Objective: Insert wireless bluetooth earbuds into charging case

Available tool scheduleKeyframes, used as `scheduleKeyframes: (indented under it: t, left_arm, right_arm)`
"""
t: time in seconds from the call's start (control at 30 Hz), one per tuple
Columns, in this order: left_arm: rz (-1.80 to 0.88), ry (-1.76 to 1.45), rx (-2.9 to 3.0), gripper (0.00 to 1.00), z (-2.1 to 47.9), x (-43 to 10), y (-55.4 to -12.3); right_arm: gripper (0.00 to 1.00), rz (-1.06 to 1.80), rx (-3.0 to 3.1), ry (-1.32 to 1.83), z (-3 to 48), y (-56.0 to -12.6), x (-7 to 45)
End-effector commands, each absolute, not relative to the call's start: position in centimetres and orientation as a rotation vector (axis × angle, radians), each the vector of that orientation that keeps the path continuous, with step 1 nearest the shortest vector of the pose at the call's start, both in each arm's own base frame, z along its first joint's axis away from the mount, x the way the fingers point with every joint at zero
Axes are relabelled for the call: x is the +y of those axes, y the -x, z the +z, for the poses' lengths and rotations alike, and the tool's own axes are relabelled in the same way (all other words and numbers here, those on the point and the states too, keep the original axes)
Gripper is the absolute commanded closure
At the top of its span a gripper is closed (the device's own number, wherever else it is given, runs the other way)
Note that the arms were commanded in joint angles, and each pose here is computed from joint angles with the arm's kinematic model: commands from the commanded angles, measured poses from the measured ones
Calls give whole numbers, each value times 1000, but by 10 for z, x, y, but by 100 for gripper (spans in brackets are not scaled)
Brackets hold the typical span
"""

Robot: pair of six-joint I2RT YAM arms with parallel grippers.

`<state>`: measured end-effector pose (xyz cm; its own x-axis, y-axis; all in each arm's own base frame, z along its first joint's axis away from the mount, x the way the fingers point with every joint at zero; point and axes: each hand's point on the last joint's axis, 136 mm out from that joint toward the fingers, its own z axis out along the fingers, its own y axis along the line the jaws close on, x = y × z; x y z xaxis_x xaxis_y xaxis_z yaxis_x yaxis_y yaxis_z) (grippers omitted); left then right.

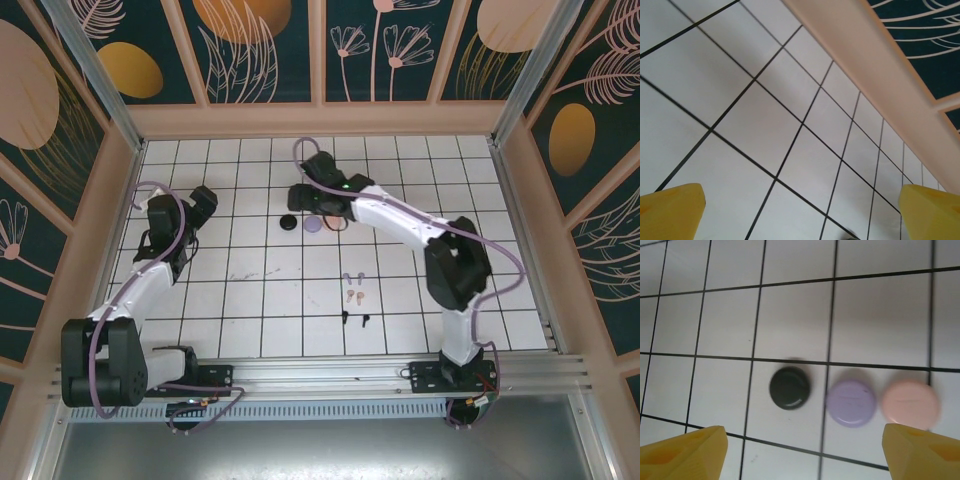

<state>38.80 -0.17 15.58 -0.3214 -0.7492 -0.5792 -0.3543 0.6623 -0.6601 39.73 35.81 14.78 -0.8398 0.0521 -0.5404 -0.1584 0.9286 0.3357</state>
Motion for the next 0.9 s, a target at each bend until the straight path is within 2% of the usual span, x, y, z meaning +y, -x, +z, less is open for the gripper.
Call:
scheduleKeyframes:
  t: [0.0,0.27,0.47,0.87]
  left_arm:
    - [-485,968,1901,1,156,8,-393]
    - [-449,1028,1901,1,150,15,-398]
    - [-447,1026,1888,1,155,16,-397]
    - [-453,987,1894,1,162,13,-399]
  right_arm:
    - [20,375,2602,63,130,-397,365]
    - [25,246,2616,113,106,-419,395]
    - [25,163,2550,368,95,-420,414]
    - [25,132,2583,600,63,-412,414]
